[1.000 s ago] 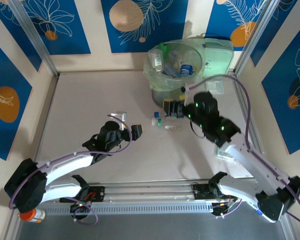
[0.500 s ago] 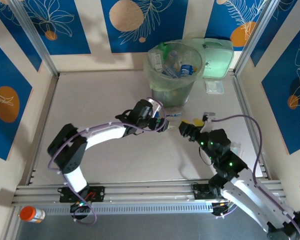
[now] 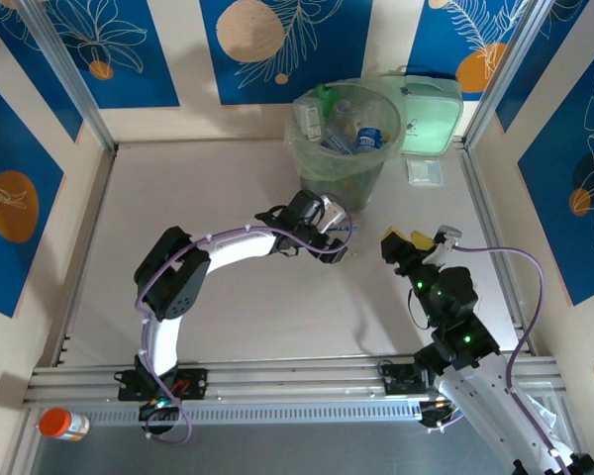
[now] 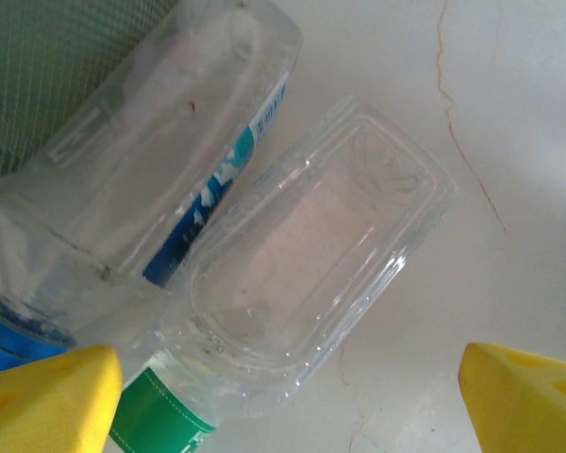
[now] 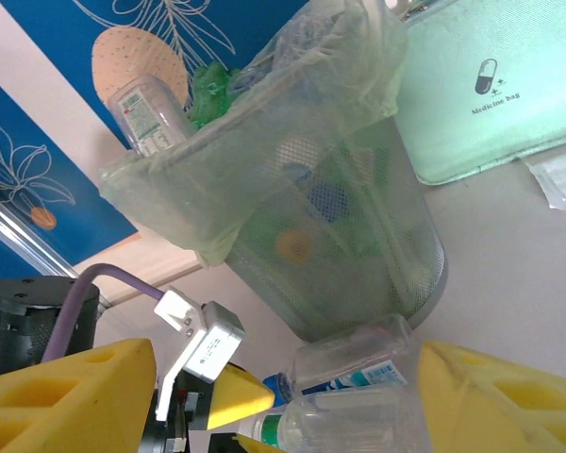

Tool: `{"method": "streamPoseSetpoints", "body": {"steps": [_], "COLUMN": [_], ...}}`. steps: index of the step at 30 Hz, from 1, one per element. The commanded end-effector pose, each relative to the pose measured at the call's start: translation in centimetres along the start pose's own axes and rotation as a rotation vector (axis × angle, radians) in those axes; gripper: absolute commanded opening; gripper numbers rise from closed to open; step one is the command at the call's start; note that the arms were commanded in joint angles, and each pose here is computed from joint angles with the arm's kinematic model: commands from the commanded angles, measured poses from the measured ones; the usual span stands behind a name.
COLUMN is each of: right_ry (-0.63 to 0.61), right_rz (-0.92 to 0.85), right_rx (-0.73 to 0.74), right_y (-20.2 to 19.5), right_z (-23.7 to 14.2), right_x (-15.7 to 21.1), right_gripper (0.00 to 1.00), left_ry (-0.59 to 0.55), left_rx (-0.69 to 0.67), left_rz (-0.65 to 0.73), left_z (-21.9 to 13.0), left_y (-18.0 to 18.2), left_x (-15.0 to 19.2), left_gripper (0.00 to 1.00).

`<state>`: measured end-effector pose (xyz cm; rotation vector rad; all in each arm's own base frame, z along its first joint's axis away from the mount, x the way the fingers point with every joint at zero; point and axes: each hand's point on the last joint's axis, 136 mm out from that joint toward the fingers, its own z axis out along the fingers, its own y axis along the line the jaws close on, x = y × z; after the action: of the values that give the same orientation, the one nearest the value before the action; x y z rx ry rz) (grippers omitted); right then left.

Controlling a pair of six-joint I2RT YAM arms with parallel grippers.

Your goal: Put the plastic bottles in the bin

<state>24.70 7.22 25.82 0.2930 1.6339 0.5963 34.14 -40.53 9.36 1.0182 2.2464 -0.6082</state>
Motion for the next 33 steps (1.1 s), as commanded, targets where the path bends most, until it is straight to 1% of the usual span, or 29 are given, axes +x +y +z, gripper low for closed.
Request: {"method": "streamPoseSetpoints", "body": {"steps": [1, 6, 13, 16, 20, 22, 23, 27, 30, 33], "right_ry": [0.001, 0.011, 0.035, 0.044, 0.052, 0.051, 0.051, 0.054, 0.061, 0.066], "right_rz": [0.043, 0.057, 0.069, 0.072, 0.076, 0.077, 0.078, 0.079, 0.080, 0.081], "right_rx": [-0.022, -0.027, -0.036, -0.038, -0.041, -0.040, -0.038, -0.042, -0.038, -0.037], "right_y": [0.1, -0.1, 0.0, 0.0, 0.0, 0.0, -0.1, 0.0, -0.1, -0.1], "right_z": [0.0, 0.3, 0.8, 1.0, 1.1, 1.1, 1.1, 1.3, 1.5, 1.6], "right_x": [0.0, 0.3, 0.7, 0.9, 1.1, 1.1, 1.1, 1.3, 1.5, 1.6], "right_gripper": [0.74, 0.74, 0.74, 0.74, 0.74, 0.74, 0.74, 0.74, 0.74, 0.74], "left_ry": [0.057, 0.093, 0.124, 0.142, 0.144, 0.158, 0.165, 0.188, 0.207, 0.222], "left_rx": [-0.015, -0.042, -0.027, 0.003, 0.018, 0.023, 0.021, -0.029, -0.066, -0.099], "left_rz": [0.060, 0.094, 0.096, 0.088, 0.081, 0.082, 0.085, 0.110, 0.130, 0.144], "left_z": [0.7, 1.5, 2.2, 2.1, 1.9, 2.1, 2.2, 3.0, 3.5, 3.8], "left_y": [0.3, 0.9, 0.5, -0.3, -1.2, -1.5, -1.7, -1.1, -0.7, -0.2], "left_x": [0.8, 0.9, 1.4, 1.9, 2.1, 2.4, 2.5, 3.2, 3.8, 4.5], "left_gripper": [0.92, 0.93, 0.93, 0.91, 0.86, 0.79, 0.78, 0.76, 0.68, 0.66]}}
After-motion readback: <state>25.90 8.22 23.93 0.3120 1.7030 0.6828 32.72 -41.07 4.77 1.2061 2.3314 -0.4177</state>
